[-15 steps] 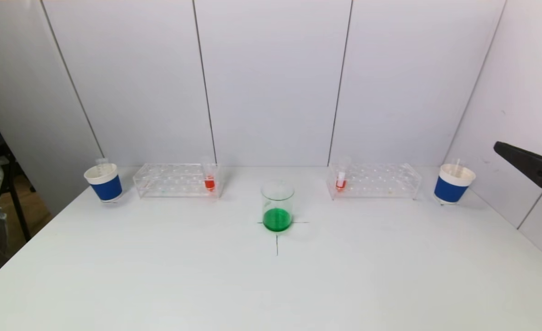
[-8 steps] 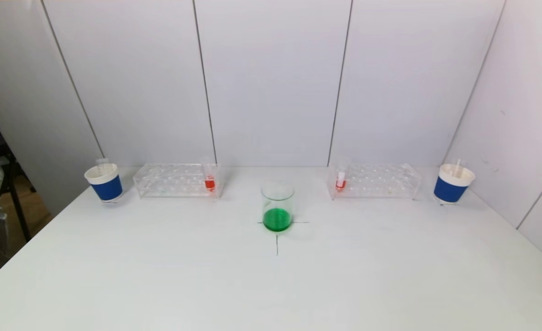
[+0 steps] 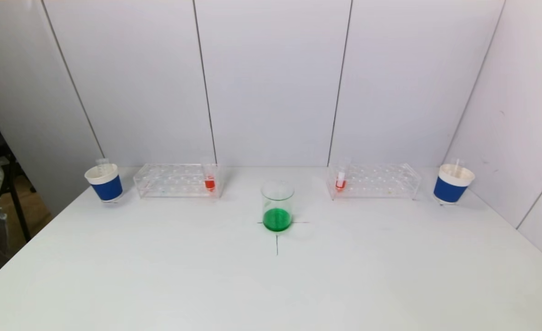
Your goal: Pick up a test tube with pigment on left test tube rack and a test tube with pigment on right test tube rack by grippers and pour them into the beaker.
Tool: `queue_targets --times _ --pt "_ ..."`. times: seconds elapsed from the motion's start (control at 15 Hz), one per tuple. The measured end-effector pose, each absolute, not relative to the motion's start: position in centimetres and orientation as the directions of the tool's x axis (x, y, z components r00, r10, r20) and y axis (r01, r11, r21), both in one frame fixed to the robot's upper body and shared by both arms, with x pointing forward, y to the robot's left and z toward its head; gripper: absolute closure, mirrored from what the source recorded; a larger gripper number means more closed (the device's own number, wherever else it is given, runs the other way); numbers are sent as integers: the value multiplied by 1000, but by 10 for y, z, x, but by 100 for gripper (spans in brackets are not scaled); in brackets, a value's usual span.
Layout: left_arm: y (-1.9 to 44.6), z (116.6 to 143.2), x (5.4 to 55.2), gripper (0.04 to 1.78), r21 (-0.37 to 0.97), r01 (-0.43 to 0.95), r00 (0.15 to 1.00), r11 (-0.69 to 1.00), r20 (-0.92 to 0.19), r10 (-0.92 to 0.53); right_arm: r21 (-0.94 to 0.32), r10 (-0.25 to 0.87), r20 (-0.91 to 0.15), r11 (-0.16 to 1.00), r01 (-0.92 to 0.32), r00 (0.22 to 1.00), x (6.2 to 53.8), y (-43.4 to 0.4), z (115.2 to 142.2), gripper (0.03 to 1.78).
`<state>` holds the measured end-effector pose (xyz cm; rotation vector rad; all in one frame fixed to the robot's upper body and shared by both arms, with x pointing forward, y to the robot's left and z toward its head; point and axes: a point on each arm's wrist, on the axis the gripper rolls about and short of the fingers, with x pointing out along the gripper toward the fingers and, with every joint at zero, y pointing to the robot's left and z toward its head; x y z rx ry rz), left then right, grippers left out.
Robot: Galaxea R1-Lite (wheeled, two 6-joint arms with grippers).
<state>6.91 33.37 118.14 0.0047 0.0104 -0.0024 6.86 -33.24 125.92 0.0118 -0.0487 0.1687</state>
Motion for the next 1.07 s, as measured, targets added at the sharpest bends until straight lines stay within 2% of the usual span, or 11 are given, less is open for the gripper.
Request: queue_targets --times 0.2,0.47,1.07 --pt "334 1182 69 6 5 3 1000 1000 -10 -3 10 118 68 993 -119 991 58 -334 1234 5" --pt "334 1181 69 6 4 2 1000 1000 -10 -2 25 -6 67 1000 5 998 57 -337 1215 5" --pt "334 1181 69 6 4 2 1000 1000 -10 -2 14 -15 15 1000 15 1000 68 -337 1187 5"
